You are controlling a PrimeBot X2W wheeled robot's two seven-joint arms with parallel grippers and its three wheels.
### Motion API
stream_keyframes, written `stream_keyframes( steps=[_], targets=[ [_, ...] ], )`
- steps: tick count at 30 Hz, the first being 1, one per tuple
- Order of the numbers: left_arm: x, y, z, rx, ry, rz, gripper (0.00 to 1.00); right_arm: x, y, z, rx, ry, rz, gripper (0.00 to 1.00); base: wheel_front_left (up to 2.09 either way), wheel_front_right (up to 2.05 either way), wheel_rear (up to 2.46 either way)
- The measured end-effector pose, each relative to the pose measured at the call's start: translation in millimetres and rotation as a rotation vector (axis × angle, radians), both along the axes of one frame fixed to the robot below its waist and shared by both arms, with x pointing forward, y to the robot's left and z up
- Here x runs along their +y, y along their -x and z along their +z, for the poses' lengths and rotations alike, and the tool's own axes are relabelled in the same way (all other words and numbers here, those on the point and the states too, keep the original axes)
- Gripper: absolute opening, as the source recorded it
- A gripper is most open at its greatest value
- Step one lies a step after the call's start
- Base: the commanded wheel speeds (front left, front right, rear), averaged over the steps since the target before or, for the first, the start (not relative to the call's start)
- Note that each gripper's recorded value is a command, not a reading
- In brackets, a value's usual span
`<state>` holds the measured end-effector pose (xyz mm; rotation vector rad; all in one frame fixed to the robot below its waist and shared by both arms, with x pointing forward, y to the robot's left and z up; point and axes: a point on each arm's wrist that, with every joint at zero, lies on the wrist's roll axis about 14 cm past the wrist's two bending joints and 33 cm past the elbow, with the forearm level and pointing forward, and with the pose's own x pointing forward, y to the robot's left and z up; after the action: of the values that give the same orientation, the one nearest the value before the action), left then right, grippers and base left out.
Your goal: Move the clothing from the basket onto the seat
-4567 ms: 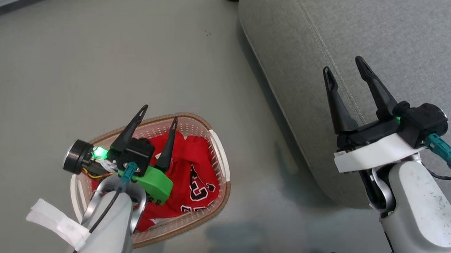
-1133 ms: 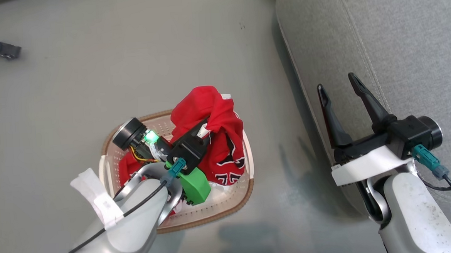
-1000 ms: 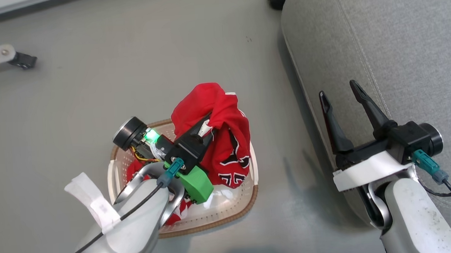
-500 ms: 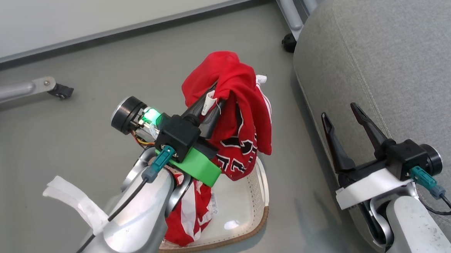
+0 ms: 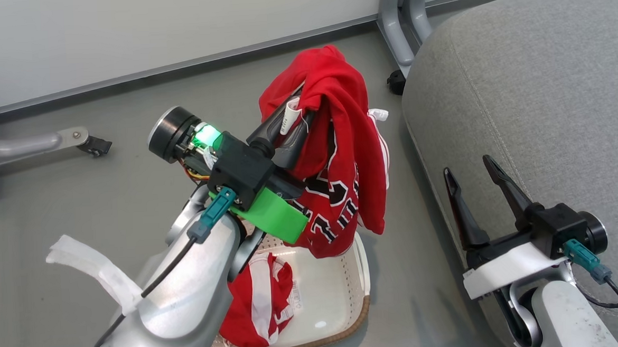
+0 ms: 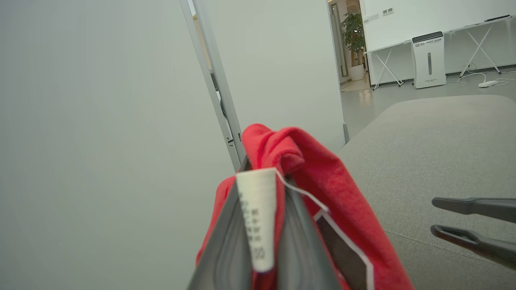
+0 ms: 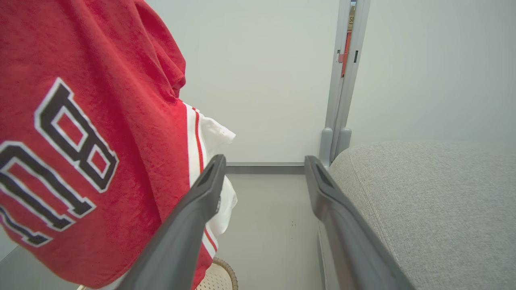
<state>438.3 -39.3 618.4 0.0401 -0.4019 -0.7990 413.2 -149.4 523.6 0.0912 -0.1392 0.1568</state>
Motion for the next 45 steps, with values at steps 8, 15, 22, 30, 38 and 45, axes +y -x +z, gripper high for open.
stream_keyframes(
  steps=[8,15,22,30,38,45],
  targets=[
    [-3.7,2.4,-1.6,0.002,-0.008,-0.011,0.00,1.5,2.1,13.7,-0.040,-0.013,0.005,1.00,0.00,0.00,0.00],
    [-5.1,1.9,-7.0,0.015,-0.016,-0.013,0.00,26.0,-0.4,49.5,-0.149,-0.028,0.081,1.00,0.00,0.00,0.00],
    [-6.6,-0.6,-15.1,0.035,-0.023,-0.015,0.00,68.9,2.5,81.1,-0.243,-0.062,0.217,1.00,0.00,0.00,0.00],
    [-9.4,-1.8,-18.5,0.044,-0.024,-0.022,0.00,105.3,4.2,79.7,-0.239,-0.067,0.332,1.00,0.00,0.00,0.00],
    [-18.3,4.4,-15.3,0.039,-0.006,-0.050,0.00,118.5,-11.9,49.2,-0.159,0.002,0.365,1.00,0.00,0.00,0.00],
    [-22.0,8.3,-14.9,0.047,0.010,-0.065,0.00,111.6,-25.8,30.4,-0.106,0.025,0.339,1.00,0.00,0.00,0.00]
  ],
)
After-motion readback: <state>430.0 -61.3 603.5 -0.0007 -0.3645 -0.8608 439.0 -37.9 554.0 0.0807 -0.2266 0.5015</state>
